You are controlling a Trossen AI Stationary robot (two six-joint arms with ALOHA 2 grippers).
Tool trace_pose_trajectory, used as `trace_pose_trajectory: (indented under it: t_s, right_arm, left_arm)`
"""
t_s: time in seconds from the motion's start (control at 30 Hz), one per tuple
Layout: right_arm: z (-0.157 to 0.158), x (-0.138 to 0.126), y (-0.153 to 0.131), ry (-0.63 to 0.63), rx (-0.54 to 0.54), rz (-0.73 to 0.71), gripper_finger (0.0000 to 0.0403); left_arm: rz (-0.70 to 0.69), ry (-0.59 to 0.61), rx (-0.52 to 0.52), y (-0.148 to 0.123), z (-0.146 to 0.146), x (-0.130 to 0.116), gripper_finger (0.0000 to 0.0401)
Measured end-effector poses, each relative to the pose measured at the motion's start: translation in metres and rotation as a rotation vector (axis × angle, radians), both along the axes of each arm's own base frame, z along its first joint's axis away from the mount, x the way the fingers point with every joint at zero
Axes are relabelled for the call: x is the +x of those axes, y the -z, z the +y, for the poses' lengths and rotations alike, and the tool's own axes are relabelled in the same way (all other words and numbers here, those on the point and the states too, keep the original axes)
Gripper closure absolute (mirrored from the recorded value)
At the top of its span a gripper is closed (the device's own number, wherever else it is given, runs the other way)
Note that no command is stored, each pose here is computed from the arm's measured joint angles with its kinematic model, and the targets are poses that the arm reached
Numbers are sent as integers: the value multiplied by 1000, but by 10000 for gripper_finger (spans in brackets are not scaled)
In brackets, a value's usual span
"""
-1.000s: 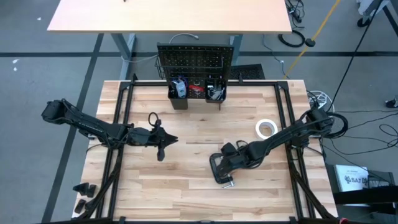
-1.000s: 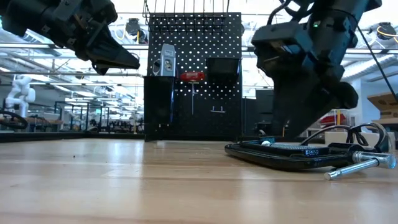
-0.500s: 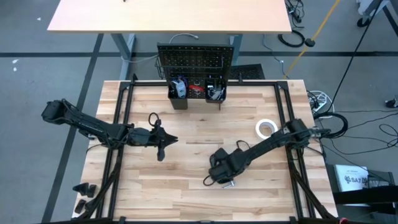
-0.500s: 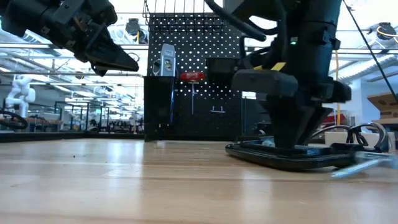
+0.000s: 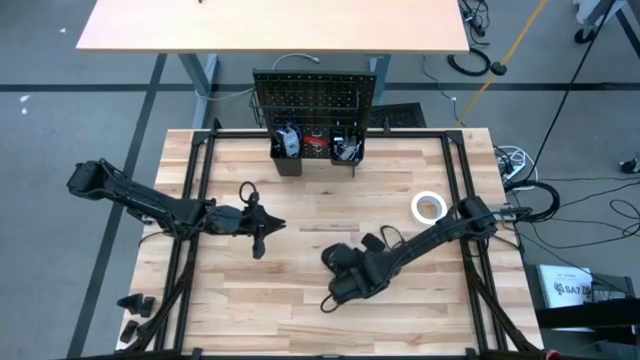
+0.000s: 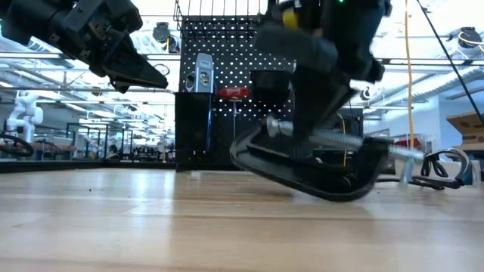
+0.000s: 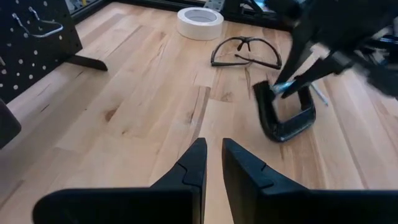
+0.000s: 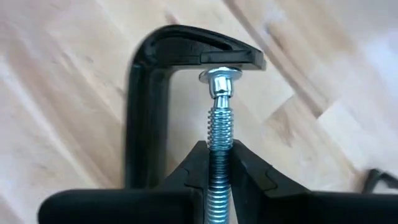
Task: Hang tools onto peg board
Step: Put the black clamp into the wire basket on the peg board
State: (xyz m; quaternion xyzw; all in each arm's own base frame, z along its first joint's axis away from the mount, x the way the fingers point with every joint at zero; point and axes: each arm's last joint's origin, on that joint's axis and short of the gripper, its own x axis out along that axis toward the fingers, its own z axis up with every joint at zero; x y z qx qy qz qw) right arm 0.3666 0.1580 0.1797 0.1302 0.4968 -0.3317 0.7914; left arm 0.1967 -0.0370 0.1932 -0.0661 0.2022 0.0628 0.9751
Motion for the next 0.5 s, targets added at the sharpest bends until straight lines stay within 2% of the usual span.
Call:
trace_pose_trajectory:
  t_s: [0.27, 0.5]
  right_arm:
    - [-1, 2, -54, -16, -158, 5, 373]
    - [-5, -3, -109, -93, -293, 36, 373]
  left_arm:
    - [10, 0, 2, 1, 0, 0, 359]
    - [11, 0, 1, 1, 0, 0, 359]
